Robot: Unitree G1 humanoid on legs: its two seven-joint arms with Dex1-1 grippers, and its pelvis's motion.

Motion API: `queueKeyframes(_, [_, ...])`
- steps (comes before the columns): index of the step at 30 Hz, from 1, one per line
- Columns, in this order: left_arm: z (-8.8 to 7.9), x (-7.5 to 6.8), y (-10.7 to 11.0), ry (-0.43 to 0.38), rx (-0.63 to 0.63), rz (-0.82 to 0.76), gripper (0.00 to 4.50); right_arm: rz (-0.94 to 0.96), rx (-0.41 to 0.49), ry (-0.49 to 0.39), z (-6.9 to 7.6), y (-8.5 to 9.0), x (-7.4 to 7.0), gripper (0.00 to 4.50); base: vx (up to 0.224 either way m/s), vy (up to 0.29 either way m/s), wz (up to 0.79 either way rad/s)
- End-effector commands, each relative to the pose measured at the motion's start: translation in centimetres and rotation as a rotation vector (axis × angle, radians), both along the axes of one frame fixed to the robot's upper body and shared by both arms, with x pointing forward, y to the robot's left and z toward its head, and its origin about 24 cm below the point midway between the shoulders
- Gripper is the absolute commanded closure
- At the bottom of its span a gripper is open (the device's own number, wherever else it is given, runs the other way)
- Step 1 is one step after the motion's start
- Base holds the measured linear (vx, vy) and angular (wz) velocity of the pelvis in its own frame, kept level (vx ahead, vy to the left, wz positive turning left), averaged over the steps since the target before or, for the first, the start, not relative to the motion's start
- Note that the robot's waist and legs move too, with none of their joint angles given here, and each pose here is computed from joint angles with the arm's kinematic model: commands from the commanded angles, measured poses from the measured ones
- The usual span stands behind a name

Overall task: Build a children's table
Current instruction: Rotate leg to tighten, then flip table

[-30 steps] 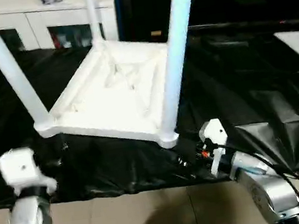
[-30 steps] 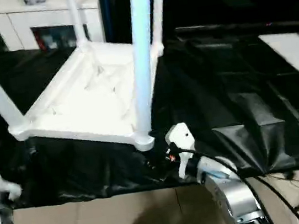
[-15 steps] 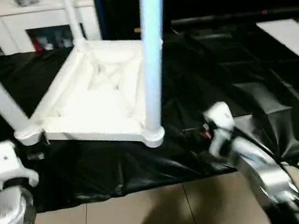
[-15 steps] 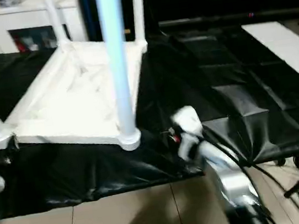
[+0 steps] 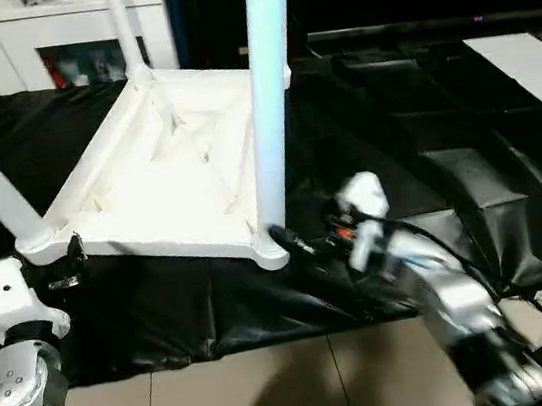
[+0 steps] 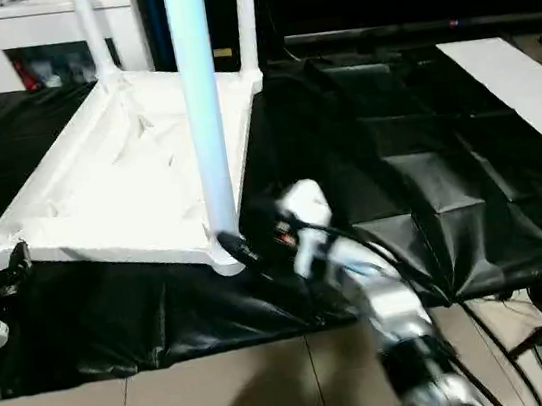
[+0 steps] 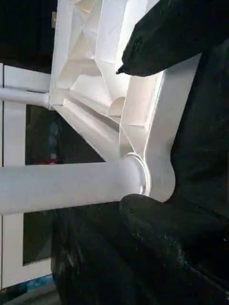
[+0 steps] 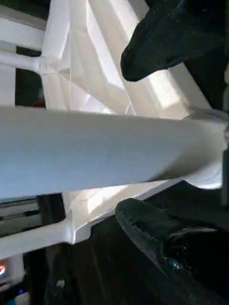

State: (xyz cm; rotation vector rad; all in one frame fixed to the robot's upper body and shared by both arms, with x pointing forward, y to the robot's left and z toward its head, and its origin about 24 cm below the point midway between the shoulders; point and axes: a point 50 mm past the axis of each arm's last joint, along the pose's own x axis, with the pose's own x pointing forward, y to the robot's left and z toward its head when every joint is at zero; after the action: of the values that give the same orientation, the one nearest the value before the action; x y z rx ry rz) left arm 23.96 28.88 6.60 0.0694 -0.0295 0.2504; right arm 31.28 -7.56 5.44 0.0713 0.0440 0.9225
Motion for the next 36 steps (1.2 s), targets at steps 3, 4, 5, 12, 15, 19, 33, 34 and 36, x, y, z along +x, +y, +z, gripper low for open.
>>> queueKeyframes(3, [0.2,0.5,0.1,-0.008,0.044,-0.039,0.04,-0.043,-0.012,0.013,-0.3,0.5,0.9,0.00,0.000,0.000,0.00])
queueKeyframes(4, [0.3,0.7,0.1,-0.018,0.059,-0.055,0.04,-0.092,0.003,0.018,-0.4,0.4,1.3,0.00,0.000,0.000,0.00])
queueKeyframes(5, [0.3,0.7,0.1,-0.018,0.060,-0.057,0.04,-0.104,0.005,0.018,-0.4,0.3,1.4,0.00,0.000,0.000,0.00])
queueKeyframes(12, [-0.1,0.9,-0.3,-0.020,0.015,-0.096,0.04,-0.287,0.053,0.016,-0.9,-3.8,1.5,0.00,0.000,0.000,0.00])
queueKeyframes(15, [-0.3,1.2,-1.0,-0.007,-0.013,-0.151,0.04,-0.341,0.043,0.021,-1.2,-5.3,1.3,0.00,0.000,0.000,0.00])
queueKeyframes(19, [-0.8,2.1,-2.4,0.027,-0.055,-0.256,0.04,-0.387,-0.013,0.026,-2.0,-7.4,0.8,0.00,0.000,0.000,0.00])
queueKeyframes(33, [-1.5,5.0,-1.4,0.081,-0.127,-0.147,0.04,-0.116,-0.061,0.054,-1.2,-9.1,-4.3,0.00,0.000,0.000,0.00])
queueKeyframes(34, [-1.4,5.3,-1.1,0.074,-0.123,-0.145,0.04,-0.036,-0.039,0.062,-0.7,-8.5,-4.9,0.00,0.000,0.000,0.00])
queueKeyframes(36, [-1.3,5.7,-0.8,0.072,-0.120,-0.134,0.04,0.001,-0.037,0.058,-0.3,-7.9,-5.1,0.00,0.000,0.000,0.00])
